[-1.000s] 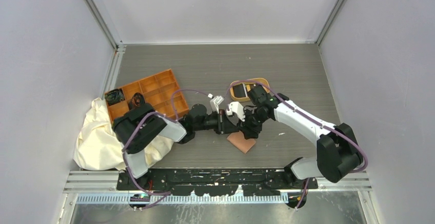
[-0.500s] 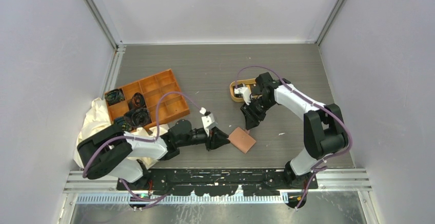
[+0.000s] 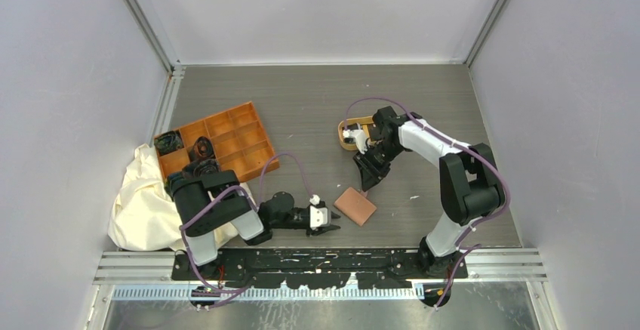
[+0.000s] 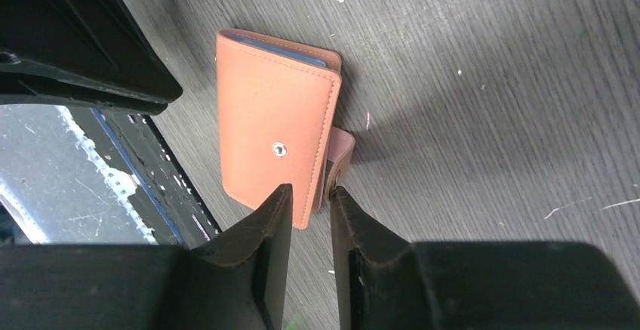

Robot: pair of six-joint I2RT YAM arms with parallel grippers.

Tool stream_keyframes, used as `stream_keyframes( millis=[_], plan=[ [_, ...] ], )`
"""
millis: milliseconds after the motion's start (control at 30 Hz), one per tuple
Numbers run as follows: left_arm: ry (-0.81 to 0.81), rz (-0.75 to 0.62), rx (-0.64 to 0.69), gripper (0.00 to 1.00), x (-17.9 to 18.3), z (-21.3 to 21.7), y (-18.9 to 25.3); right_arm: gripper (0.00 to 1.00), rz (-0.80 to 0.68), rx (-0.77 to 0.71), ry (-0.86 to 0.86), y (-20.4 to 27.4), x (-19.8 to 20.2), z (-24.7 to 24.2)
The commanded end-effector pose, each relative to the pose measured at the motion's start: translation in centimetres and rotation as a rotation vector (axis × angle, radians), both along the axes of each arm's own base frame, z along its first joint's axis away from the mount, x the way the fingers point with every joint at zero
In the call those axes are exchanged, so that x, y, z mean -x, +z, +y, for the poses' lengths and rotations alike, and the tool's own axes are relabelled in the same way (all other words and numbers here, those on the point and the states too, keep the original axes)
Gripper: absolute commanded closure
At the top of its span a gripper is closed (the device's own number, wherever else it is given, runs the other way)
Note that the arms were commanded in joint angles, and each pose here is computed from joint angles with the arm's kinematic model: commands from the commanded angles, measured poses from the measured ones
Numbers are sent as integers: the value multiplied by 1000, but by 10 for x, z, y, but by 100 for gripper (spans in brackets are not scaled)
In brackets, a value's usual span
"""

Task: Put the credit cards into the card holder
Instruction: Close the card holder at the center of the board.

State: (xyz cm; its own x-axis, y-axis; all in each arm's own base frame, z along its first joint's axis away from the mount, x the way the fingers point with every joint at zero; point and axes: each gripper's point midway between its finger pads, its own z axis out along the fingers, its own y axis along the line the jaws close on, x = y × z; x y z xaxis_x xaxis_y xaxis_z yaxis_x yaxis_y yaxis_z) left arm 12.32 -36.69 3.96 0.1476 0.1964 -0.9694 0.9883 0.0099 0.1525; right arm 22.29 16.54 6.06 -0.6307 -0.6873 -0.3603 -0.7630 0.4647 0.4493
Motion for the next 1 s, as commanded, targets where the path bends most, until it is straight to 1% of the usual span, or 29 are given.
stream_keyframes(
  millis=[0,200,500,733,967],
  plan=[
    [0,-153,143,66,-13,-16,41,71,-9,-3,-17,6,-10,2],
    [5,-134,141,64,-14,-20,38,77,-3,7,-29,3,-13,2],
    [20,-102,125,61,-19,-26,31,91,-20,3,-29,5,-14,3],
    [36,-118,78,60,-22,-33,24,95,-52,-6,-13,10,-14,2],
    [60,-143,22,57,-26,-37,13,96,-168,-46,55,22,-9,4]
  ],
)
